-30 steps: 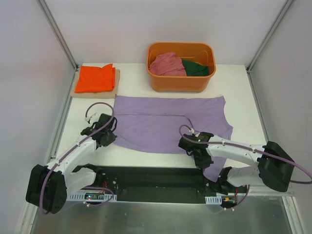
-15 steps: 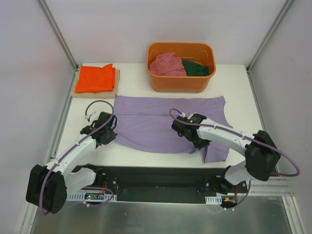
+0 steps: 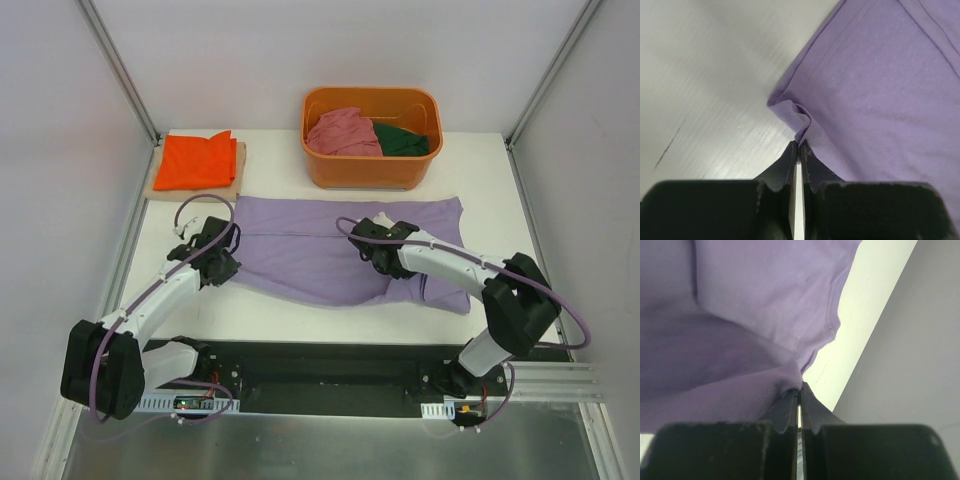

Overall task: Fold and stack the t-shirts
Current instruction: Fold the other side of the tshirt into a rectangle

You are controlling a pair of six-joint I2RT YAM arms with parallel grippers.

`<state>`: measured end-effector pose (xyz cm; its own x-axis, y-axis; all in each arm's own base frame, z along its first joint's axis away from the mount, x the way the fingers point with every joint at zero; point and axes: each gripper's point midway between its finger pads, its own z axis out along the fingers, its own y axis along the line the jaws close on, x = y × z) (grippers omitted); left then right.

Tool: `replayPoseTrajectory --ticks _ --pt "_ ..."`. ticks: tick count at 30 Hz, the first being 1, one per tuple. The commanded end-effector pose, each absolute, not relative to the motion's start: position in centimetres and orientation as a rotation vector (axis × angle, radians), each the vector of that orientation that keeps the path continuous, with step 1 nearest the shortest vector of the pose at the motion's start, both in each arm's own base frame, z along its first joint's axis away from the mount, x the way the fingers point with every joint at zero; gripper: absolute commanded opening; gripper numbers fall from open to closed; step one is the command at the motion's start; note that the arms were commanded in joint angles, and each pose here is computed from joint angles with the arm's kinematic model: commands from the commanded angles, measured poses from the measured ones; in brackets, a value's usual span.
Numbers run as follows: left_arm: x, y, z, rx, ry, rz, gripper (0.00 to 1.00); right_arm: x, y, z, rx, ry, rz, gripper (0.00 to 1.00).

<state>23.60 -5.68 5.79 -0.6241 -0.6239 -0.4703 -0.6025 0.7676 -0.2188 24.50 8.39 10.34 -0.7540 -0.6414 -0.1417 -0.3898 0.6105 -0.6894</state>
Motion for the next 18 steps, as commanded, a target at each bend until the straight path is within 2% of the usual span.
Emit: replayPoseTrajectory --ticks 1,18 --pt "25.2 -4.7 7.1 -0.949 2.382 -0.025 0.00 28.0 8.8 12.5 -0.838 2.356 -0.986 0.01" --pt "30.2 -4.3 8.3 -0.940 2.376 0.065 0.00 35.4 8.2 15.6 -0.798 2.266 -1.137 0.00"
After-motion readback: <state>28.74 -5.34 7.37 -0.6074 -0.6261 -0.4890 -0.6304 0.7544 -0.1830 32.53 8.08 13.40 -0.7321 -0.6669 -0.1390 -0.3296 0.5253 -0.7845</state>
